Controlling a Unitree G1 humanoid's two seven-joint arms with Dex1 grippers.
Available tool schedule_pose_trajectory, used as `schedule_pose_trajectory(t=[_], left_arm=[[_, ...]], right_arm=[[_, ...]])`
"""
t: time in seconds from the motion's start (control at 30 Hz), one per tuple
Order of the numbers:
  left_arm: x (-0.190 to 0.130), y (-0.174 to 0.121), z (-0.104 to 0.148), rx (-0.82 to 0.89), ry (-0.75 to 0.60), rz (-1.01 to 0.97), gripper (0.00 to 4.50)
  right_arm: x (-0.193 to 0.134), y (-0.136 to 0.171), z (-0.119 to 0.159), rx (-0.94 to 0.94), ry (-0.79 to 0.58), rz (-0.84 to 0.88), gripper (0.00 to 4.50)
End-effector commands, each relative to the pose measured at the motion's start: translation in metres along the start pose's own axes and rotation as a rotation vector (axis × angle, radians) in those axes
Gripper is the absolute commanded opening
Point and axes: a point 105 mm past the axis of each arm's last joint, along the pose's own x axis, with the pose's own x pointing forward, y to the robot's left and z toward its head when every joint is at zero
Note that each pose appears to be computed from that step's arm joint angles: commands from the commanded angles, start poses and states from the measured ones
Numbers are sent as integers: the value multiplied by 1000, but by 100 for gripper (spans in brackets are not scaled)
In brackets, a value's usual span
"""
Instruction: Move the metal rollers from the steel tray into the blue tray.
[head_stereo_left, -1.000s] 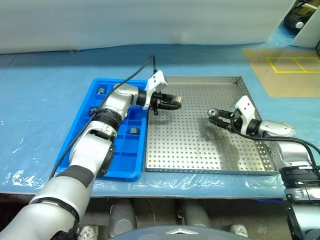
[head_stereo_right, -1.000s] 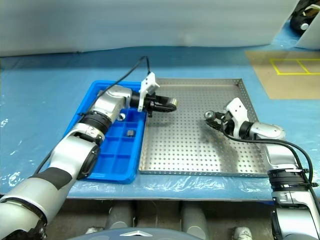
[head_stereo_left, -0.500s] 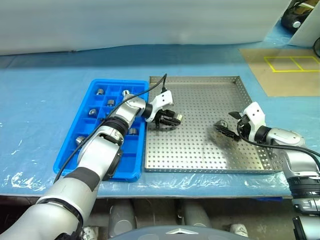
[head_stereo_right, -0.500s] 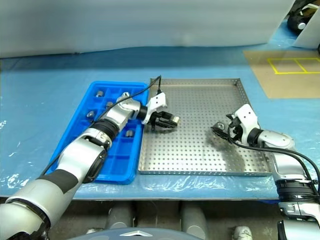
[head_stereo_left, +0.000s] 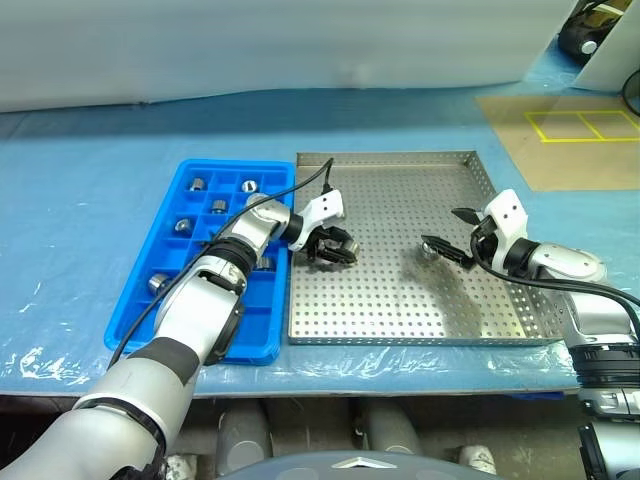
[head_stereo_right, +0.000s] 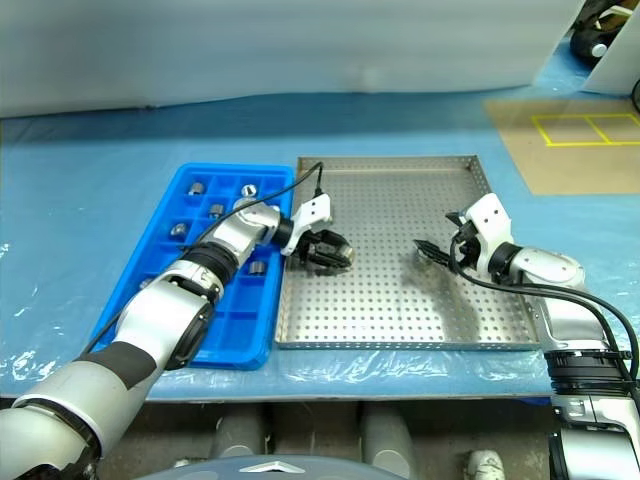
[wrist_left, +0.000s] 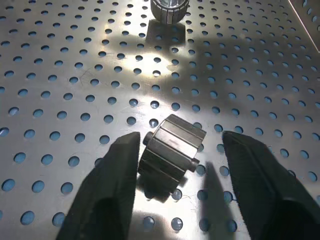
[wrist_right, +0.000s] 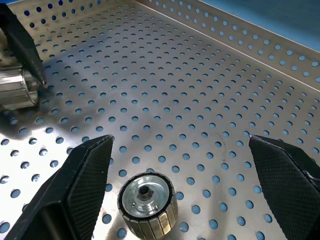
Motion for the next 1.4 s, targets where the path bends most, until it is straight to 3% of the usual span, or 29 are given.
schedule_pose_trajectory(t=[0.03,0.07,0.2,0.3,0.43,0.57,0.67,0.8,0.87,1.17,1.4], left_arm=[[1,9,15,58,-39,71,401],[0,8,18,74,-50,67,432],[-10,12,37,130,-114,67,432],[-29,16,71,157,-228,53,432],[-81,23,132,165,-432,76,432],[-143,21,165,68,-566,50,432],[-173,10,151,28,-527,37,432],[-191,-4,96,-22,-387,104,432],[-197,-13,80,-31,-364,142,432],[-219,-37,51,-129,-340,323,432],[-231,-56,45,-174,-362,386,432]], right_arm=[[-4,-2,19,-42,-55,-10,450],[-4,-2,19,-40,-56,-8,450],[-2,1,25,-45,-75,7,450],[0,14,35,-76,-96,71,450],[-3,39,47,-69,-116,217,450],[-7,51,58,-86,-120,303,450],[0,61,72,-95,-155,355,450],[24,84,74,-103,-173,453,450],[38,92,73,-132,-173,484,450],[76,93,86,-147,-214,581,450],[98,94,64,-102,-163,603,450]])
